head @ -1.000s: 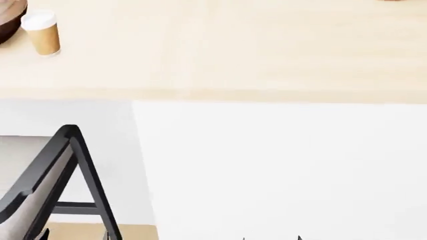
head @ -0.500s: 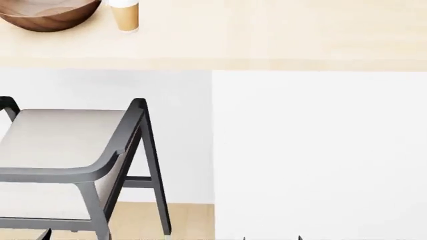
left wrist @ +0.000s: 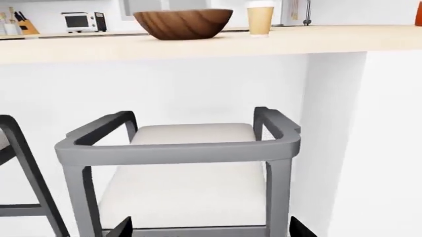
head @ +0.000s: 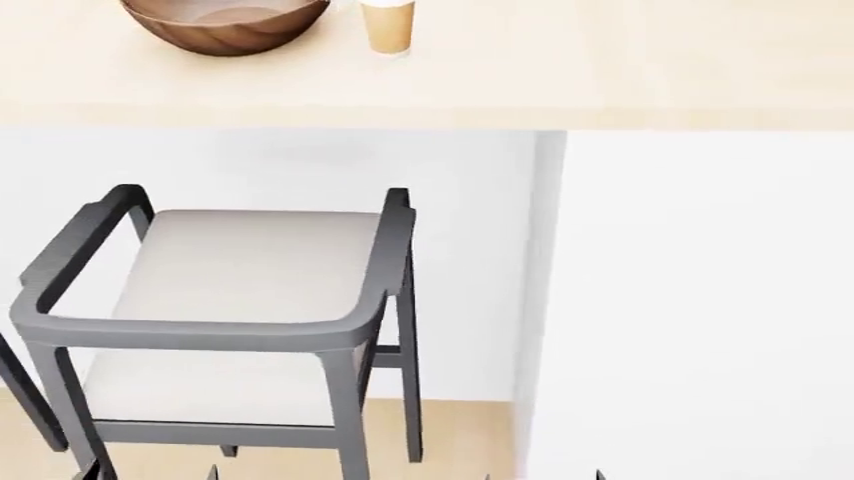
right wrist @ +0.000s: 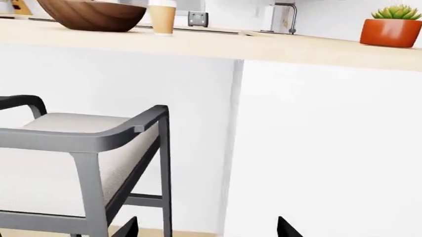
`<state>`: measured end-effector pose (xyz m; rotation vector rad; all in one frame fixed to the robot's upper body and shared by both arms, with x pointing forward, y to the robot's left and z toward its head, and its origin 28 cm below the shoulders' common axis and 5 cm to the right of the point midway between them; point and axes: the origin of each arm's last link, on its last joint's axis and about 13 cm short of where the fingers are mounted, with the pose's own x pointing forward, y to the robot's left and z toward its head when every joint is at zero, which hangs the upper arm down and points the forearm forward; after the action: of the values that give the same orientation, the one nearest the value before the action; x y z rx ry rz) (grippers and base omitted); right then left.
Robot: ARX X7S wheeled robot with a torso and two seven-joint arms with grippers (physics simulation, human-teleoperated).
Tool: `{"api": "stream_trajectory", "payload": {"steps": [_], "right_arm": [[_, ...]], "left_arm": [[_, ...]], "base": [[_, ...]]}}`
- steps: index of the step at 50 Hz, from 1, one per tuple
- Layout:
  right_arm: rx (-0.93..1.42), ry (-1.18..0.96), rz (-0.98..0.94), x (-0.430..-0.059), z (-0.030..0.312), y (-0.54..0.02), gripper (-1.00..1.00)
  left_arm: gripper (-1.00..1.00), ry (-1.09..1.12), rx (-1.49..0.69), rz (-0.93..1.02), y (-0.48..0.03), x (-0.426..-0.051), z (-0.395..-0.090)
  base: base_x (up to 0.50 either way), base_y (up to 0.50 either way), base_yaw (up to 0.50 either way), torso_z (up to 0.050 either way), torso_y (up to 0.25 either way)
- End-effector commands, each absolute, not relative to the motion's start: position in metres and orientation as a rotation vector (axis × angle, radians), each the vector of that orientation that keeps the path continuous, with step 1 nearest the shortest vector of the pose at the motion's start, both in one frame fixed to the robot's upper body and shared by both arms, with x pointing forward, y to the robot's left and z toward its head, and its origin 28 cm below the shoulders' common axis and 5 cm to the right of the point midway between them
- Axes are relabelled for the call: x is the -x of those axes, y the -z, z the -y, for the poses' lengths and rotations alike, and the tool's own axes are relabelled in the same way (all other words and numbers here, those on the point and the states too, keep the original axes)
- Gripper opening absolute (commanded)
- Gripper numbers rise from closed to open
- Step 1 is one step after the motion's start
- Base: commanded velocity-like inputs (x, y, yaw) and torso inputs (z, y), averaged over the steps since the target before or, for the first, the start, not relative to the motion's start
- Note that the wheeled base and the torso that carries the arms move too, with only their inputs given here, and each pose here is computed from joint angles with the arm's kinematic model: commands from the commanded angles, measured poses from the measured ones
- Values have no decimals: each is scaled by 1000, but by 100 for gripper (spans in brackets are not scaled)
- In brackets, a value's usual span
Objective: Place the cup inside the bowl on the dining table and move the bowl to any counter.
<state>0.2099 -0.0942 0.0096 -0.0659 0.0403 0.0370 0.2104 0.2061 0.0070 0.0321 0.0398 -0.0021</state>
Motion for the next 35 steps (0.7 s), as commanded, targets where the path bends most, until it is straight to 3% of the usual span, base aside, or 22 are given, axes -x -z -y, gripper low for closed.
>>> {"api": "stream_trajectory", "payload": {"steps": [1,23,35], "right_arm": [[80,-39,-34,-210,94,-10,100],[81,-37,-21,-210,95,-11,100],[37,-13,-10,-211,95,-12,100]], "left_arm": [[100,4,-36,-41,-6,-210,-206],[100,7,-42,-45,-7,-210,-206],[100,14,-38,-50,-9,-212,-203]], "base": [[0,500,0,0,0],[56,498,0,0,0],[77,27,0,0,0]]}}
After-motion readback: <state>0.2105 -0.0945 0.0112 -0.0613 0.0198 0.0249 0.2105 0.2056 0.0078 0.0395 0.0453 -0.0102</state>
